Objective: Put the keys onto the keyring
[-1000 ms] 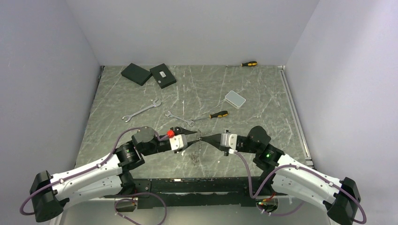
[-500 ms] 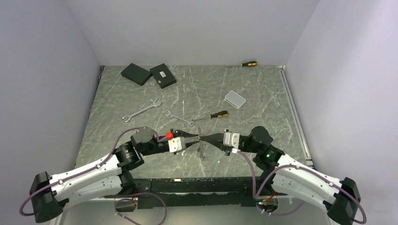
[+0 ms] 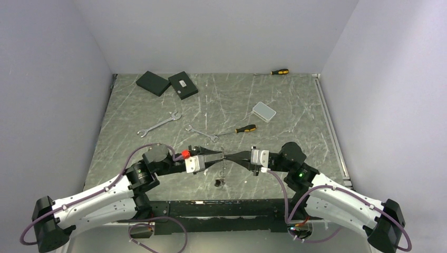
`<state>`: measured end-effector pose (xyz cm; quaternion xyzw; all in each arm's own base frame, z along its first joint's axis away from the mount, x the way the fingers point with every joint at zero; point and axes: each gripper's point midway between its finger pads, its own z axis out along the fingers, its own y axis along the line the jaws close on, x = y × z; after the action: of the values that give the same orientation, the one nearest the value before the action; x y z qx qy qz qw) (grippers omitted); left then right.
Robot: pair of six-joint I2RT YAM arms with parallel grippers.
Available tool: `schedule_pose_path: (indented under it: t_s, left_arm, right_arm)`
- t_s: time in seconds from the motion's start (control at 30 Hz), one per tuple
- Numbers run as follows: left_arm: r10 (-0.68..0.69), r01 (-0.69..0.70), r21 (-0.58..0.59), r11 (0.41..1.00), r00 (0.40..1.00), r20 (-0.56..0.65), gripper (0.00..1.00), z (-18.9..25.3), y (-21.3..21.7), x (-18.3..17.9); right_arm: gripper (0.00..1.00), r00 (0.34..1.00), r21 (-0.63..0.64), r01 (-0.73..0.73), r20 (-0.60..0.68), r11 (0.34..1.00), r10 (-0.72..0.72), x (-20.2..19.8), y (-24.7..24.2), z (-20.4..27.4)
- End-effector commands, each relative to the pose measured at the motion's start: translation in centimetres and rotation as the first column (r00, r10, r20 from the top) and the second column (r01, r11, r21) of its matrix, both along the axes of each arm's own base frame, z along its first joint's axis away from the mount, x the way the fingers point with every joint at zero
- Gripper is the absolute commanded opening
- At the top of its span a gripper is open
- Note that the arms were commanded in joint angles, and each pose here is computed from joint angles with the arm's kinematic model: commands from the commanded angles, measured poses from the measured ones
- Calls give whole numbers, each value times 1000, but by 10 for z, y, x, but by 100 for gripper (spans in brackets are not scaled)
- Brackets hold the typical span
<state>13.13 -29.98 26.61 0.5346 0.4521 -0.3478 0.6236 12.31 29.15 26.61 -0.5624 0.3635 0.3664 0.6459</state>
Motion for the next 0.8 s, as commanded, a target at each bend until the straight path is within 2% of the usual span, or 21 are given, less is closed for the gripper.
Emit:
schedule_pose_path:
  t_s: [0.0,0.43,0.57,0.77]
  left_arm:
    - [-22,26,-64,998,998,67,34,33,1,-5]
    - [-40,43,-62,997,998,52,23,30,-3,-6]
    - [-44,47,-63,997,998,53,11,31,-2,-7]
    - [-55,59,-74,996,997,55,8,33,-2,-10]
  right_arm:
    - [0,997,91,-44,67,995,38,-9,1,37]
    - [0,997,109,-51,66,993,44,-10,2,42]
    - [0,996,113,-61,66,992,53,-12,4,42]
    - [0,996,108,-71,67,992,64,-15,8,40]
